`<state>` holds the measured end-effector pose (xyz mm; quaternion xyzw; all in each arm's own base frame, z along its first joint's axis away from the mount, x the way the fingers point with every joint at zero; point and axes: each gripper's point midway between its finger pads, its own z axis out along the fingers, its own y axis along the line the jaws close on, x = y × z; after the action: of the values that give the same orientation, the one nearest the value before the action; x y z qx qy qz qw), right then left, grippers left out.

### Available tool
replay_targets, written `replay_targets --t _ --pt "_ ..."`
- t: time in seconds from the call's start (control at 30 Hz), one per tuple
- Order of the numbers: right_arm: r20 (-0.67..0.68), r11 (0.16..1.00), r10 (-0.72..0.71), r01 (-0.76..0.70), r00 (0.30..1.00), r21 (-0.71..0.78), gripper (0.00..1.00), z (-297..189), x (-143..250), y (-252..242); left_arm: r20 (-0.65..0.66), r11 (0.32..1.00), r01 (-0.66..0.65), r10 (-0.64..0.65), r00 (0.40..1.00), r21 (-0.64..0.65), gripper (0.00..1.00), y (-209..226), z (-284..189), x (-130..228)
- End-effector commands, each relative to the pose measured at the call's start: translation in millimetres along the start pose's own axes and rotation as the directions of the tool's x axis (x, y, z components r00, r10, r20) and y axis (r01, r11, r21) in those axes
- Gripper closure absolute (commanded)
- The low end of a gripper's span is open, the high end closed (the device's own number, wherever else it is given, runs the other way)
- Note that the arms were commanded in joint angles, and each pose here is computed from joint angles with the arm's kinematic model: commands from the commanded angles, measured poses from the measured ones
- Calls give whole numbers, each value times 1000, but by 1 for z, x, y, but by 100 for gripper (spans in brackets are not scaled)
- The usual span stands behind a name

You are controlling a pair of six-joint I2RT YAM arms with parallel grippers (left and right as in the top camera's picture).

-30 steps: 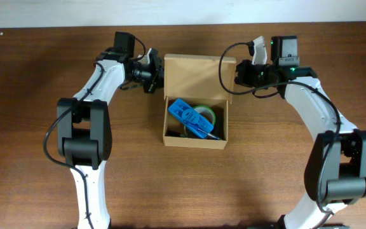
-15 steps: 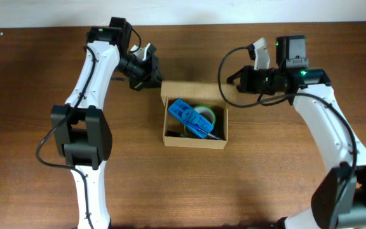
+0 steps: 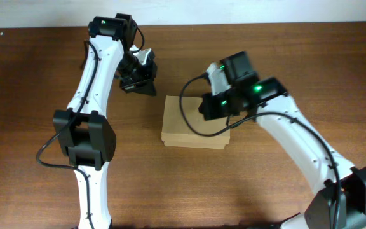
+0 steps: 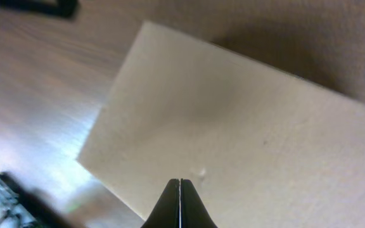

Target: Pack container

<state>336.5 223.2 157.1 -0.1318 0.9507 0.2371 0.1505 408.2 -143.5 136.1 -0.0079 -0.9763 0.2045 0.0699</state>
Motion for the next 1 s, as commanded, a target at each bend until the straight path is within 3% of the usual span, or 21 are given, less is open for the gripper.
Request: replay_targets --t 0.0,0.3,0.6,0.9,0.93,0.97 --pt "53 985 -20 11 998 170 96 -5 -4 -4 58 987 37 -28 998 -155 98 24 -11 -9" --pt "-54 966 -33 46 998 254 96 34 22 4 150 936 174 -133 980 -305 98 48 -32 -12" --pt "-164 951 5 46 987 307 96 65 42 -16 171 922 218 -170 970 -319 98 51 -33 -13" --pt "-183 955 7 48 983 291 96 64 46 -13 171 923 218 -170 970 -318 98 51 -33 -13" --pt "-185 962 -6 56 983 268 97 63 46 -9 171 924 217 -170 971 -316 97 51 -33 -13" --pt "-185 968 -21 67 982 243 96 60 46 -4 169 926 216 -170 971 -309 89 49 -33 -13"
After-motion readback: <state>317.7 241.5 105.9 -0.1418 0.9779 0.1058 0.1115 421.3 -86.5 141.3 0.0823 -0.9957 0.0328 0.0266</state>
